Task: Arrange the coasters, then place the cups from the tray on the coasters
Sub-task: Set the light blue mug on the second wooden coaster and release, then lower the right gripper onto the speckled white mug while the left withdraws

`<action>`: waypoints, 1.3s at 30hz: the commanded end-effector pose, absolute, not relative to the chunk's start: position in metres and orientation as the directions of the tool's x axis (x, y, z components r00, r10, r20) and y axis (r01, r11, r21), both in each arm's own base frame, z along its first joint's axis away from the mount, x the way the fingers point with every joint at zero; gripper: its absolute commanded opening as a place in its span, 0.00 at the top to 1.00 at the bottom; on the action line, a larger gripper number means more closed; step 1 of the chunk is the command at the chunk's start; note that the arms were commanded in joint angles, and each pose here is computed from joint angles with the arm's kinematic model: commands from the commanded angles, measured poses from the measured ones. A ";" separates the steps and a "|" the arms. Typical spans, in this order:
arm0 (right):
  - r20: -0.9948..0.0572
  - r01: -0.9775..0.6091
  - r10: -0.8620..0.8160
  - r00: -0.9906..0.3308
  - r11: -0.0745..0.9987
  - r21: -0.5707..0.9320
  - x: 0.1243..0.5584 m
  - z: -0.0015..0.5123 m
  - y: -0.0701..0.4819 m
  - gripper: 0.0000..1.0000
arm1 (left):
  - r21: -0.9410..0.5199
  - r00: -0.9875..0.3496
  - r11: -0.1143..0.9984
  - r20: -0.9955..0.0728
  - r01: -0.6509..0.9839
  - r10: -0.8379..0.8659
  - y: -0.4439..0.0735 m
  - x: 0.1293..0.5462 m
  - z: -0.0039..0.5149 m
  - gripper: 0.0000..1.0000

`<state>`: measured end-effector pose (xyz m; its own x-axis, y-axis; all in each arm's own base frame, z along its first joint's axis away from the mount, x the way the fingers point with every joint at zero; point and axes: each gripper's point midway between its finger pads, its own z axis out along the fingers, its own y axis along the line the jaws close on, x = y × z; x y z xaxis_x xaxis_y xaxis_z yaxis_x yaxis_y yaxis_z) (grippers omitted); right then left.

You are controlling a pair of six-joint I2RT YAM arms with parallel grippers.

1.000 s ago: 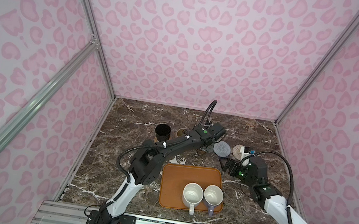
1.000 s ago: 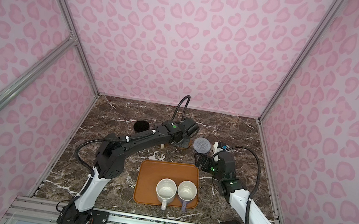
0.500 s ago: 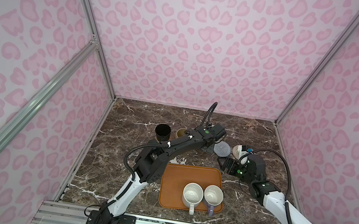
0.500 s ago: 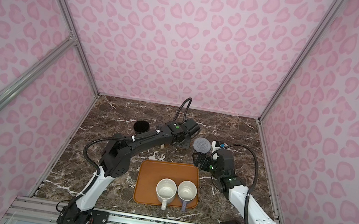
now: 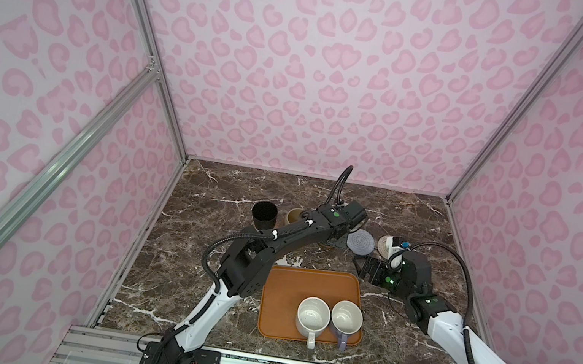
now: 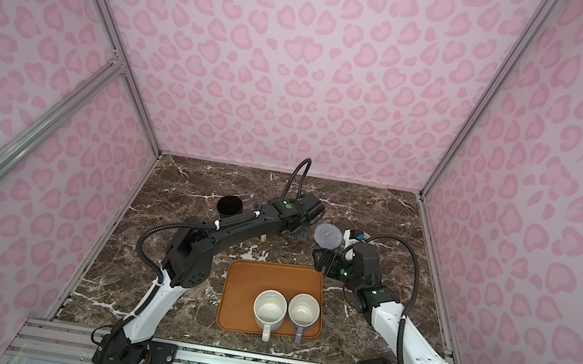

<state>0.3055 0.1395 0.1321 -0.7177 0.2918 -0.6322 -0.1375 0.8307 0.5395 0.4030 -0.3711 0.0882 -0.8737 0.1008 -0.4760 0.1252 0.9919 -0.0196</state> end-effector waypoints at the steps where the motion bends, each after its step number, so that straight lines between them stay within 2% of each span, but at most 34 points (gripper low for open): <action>1: -0.639 -0.145 0.285 -0.715 0.833 0.534 0.306 0.134 0.140 0.04 | -0.023 -0.875 0.993 -0.477 0.114 0.090 -0.369 0.403 0.092 0.71; 3: -0.639 -0.146 0.283 -0.716 0.833 0.533 0.306 0.134 0.140 0.04 | -0.020 -0.871 0.994 -0.484 0.108 0.085 -0.367 0.403 0.094 0.59; 8: -0.638 -0.145 0.282 -0.716 0.834 0.532 0.306 0.134 0.140 0.04 | -0.053 -0.864 0.991 -0.498 0.119 0.077 -0.367 0.399 0.101 0.56; 11: -0.641 -0.149 0.287 -0.712 0.830 0.537 0.305 0.138 0.140 0.04 | -0.106 -0.858 0.984 -0.509 0.144 0.071 -0.370 0.394 0.114 0.37; 13: -0.644 -0.150 0.293 -0.707 0.827 0.541 0.304 0.143 0.139 0.03 | -0.165 -0.854 0.972 -0.517 0.167 0.059 -0.375 0.388 0.127 0.19; 16: -0.646 -0.162 0.295 -0.704 0.819 0.551 0.301 0.149 0.141 0.03 | -0.227 -0.836 0.954 -0.547 0.197 0.042 -0.378 0.379 0.150 0.12; 19: -0.642 -0.170 0.297 -0.707 0.809 0.562 0.295 0.154 0.142 0.03 | -0.258 -0.816 0.944 -0.577 0.207 0.021 -0.371 0.370 0.172 0.10; 22: -0.642 -0.170 0.282 -0.713 0.818 0.549 0.285 0.161 0.145 0.02 | -0.294 -0.798 0.931 -0.603 0.216 -0.006 -0.360 0.356 0.192 0.01; 29: -0.676 -0.257 0.120 -0.727 0.866 0.430 0.234 0.181 0.169 0.03 | -0.355 -0.750 0.913 -0.655 0.201 -0.089 -0.310 0.318 0.225 0.03; 39: -0.665 -0.389 -0.105 -0.739 0.873 0.294 0.161 0.189 0.213 0.11 | -0.391 -0.759 0.904 -0.638 0.174 -0.129 -0.240 0.255 0.210 0.03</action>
